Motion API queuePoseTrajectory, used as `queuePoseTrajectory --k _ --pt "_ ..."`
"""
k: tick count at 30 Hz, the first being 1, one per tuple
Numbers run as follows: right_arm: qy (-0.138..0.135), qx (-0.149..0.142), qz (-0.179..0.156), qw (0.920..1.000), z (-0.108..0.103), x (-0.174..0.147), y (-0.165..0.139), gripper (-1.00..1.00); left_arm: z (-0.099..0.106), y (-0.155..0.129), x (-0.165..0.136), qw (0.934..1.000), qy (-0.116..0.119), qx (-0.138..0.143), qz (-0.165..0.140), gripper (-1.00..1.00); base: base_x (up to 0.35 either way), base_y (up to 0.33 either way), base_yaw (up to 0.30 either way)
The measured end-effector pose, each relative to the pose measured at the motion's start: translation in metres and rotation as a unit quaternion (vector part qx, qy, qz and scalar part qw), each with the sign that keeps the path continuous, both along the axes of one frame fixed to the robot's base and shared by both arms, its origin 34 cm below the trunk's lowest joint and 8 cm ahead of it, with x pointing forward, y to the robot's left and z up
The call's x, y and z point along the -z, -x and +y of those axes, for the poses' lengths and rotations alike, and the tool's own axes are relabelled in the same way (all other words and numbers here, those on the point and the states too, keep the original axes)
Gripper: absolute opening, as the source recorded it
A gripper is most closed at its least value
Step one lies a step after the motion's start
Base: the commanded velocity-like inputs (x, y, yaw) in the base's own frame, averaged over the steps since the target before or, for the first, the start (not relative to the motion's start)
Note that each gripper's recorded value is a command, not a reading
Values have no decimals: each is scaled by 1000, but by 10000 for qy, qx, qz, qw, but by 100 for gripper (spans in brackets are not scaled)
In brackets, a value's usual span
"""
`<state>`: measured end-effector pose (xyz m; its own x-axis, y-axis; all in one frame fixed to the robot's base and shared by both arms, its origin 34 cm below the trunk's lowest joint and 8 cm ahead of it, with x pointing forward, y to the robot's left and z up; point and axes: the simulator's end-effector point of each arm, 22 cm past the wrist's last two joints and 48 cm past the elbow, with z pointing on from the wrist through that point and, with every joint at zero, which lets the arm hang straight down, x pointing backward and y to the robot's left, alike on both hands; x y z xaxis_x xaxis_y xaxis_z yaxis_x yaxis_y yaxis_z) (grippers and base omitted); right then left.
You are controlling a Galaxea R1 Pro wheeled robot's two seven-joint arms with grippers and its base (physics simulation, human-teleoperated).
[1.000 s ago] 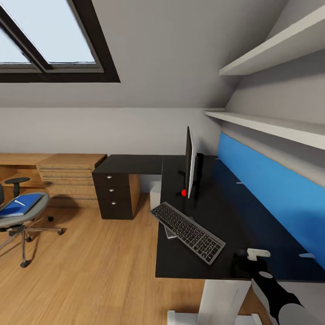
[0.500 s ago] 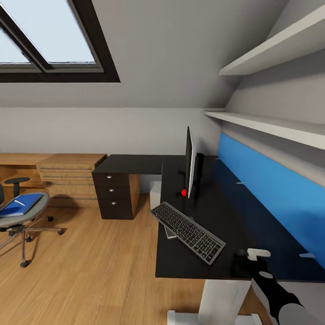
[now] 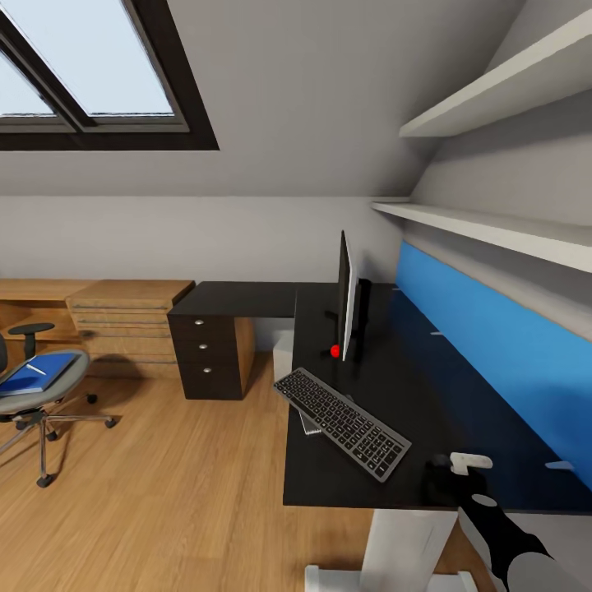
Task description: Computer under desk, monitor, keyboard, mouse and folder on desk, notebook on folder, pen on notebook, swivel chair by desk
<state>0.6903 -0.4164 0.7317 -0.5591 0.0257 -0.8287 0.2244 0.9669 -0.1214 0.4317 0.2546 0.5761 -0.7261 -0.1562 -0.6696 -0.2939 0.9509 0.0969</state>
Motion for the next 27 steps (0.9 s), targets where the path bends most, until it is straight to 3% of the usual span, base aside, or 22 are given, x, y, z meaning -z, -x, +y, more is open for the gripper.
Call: queuePoseTrajectory --k 27 --pt "2 -11 1 10000 1 0 -6 100 0 0 7 10000 -6 -2 -7 100 0 0 0"
